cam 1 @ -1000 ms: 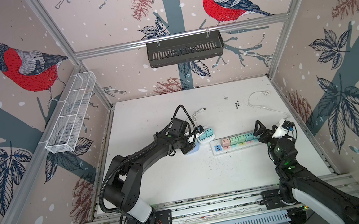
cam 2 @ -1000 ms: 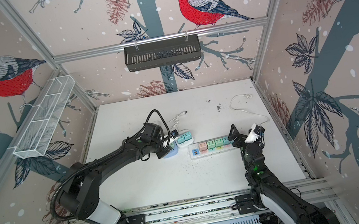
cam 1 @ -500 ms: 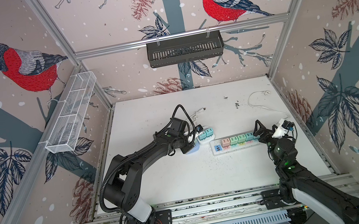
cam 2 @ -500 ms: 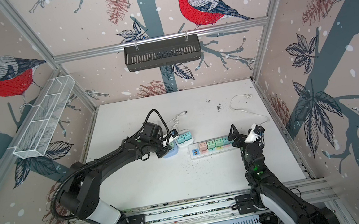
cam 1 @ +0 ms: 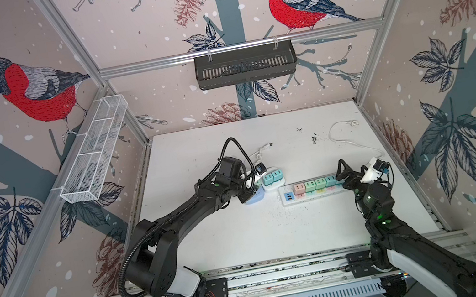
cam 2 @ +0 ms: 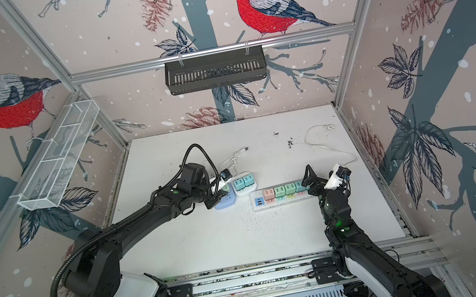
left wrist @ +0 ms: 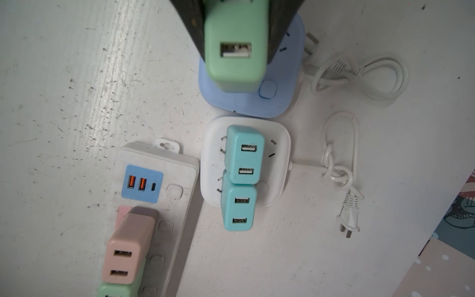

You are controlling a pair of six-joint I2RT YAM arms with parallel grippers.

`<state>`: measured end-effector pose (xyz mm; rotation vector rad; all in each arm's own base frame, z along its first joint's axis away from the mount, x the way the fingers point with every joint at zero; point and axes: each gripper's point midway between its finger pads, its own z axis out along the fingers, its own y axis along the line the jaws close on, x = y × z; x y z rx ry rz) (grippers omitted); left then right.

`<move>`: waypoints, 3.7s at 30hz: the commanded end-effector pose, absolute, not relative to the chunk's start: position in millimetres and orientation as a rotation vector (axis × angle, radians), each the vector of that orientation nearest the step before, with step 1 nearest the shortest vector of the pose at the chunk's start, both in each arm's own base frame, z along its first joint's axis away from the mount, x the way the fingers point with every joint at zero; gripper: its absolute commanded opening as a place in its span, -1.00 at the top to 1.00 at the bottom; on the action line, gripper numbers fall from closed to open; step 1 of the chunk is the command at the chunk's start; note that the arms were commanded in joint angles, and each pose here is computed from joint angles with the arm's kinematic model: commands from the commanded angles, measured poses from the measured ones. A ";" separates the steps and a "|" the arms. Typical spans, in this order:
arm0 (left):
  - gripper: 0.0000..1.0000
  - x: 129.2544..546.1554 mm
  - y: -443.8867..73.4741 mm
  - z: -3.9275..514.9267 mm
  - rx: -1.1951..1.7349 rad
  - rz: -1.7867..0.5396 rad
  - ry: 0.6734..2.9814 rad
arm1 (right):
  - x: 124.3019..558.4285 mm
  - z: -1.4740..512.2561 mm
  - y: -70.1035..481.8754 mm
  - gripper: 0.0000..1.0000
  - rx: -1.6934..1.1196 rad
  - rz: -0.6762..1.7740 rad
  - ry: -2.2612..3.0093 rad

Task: Insert the plug
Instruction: 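Press the green adapter down into the light-blue cube's socket with the left gripper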

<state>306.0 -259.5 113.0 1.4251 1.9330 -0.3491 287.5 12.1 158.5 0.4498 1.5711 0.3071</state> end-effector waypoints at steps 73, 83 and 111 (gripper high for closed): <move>1.00 311.1 -267.7 100.9 1.461 -0.500 1.902 | 285.5 153.7 12.3 -0.99 0.439 0.299 1.578; 1.00 316.9 -269.0 98.6 1.436 -0.493 1.905 | 285.4 153.4 12.2 -0.99 0.439 0.299 1.579; 1.00 324.4 -268.4 74.4 1.461 -0.474 1.980 | 285.6 153.6 12.1 -0.99 0.440 0.299 1.578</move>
